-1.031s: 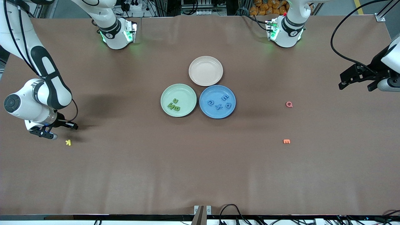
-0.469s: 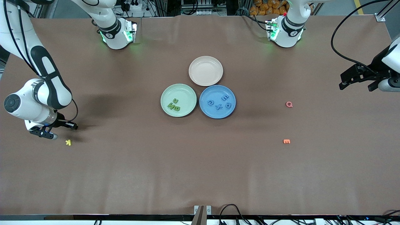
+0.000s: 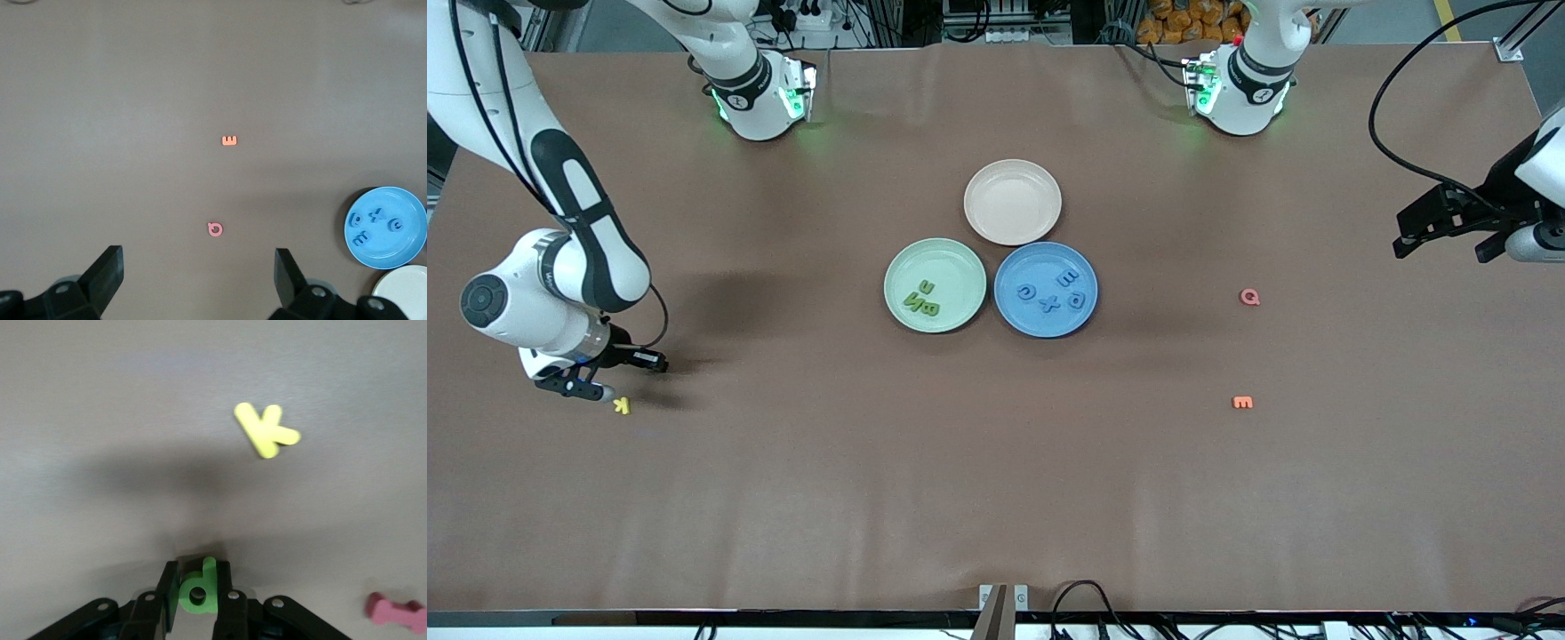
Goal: Sort letters by color into matching plates
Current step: 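Lower the right gripper onto the green d and close, then carry the green d to the green plate with the right gripper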
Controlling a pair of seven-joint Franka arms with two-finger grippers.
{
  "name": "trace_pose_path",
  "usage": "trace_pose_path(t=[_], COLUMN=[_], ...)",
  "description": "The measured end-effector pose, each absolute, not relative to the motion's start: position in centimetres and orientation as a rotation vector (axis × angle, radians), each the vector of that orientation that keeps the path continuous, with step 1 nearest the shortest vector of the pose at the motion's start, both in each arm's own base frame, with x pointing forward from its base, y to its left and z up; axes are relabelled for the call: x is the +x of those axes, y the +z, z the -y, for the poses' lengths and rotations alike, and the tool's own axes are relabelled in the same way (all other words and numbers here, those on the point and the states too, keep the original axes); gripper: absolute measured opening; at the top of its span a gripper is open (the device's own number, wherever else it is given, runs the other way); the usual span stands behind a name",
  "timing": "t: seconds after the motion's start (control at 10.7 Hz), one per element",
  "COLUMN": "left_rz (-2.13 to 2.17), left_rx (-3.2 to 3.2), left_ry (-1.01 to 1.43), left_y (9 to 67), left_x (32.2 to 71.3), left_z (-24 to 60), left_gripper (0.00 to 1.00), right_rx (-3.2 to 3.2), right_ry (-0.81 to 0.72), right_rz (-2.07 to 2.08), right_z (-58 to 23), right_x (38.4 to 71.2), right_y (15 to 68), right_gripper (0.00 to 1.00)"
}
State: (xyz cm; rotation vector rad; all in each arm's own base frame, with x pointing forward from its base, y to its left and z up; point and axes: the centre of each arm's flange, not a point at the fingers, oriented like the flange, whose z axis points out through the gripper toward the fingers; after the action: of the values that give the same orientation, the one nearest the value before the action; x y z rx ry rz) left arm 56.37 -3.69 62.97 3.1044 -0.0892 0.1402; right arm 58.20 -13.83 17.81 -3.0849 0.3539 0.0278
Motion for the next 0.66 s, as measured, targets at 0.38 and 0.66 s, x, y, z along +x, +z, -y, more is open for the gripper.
trace_pose_path(t=[0.38,0.66], left_rz=[0.087,0.087], left_rx=[3.104,3.103], left_ry=[0.153,0.157], left_y=[62.9,62.9], left_x=[56.6,56.6], left_z=[3.6,3.6], left_gripper=[1.0,1.0], right_rx=[-3.073,-3.074], right_ry=[0.035,0.075], right_rz=[-0.445,-0.455], right_z=[6.8,0.6], right_x=[59.6,59.8], right_y=[19.3,20.0], right_gripper=[0.27,0.27])
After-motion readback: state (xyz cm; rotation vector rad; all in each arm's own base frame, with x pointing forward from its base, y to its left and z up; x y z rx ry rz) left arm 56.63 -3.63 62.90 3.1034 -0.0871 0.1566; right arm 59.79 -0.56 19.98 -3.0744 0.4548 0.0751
